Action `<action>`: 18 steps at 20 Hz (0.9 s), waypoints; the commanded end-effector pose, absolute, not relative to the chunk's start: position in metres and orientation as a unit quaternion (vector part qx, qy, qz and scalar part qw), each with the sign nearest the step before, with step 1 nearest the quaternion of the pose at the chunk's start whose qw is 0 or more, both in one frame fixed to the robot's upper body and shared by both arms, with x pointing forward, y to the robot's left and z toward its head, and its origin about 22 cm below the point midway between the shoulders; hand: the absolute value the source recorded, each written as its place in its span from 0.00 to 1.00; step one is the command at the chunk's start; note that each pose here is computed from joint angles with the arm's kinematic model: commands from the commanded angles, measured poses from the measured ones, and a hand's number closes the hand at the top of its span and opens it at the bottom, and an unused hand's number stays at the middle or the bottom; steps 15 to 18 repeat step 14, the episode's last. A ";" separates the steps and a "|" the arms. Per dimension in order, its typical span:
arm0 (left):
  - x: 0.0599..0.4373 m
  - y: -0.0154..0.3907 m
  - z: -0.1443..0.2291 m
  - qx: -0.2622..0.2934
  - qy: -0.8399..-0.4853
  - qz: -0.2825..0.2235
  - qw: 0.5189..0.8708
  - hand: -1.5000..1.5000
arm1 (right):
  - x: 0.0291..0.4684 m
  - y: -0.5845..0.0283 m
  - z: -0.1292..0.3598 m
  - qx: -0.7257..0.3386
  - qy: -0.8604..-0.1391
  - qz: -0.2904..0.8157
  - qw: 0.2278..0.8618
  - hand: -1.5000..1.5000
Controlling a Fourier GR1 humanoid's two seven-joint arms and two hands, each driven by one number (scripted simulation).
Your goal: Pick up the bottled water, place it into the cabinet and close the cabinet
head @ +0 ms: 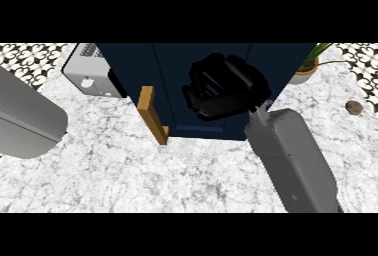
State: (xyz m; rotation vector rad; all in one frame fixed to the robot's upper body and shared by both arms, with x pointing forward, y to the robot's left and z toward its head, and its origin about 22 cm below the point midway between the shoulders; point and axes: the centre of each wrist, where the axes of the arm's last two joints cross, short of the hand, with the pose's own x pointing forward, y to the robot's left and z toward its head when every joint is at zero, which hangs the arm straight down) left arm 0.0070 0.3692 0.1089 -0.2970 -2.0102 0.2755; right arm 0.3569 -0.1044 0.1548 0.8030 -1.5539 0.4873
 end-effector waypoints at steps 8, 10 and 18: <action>0.009 0.373 0.118 -0.139 -0.830 0.111 0.529 0.00 | 0.388 -0.080 0.175 0.376 -0.646 0.228 0.624 1.00; 0.006 0.379 0.110 -0.144 -0.828 0.115 0.530 0.00 | 0.390 -0.070 0.179 0.380 -0.650 0.219 0.620 1.00; 0.014 0.368 0.116 -0.151 -0.833 0.108 0.521 0.00 | 0.393 -0.071 0.170 0.377 -0.651 0.219 0.622 1.00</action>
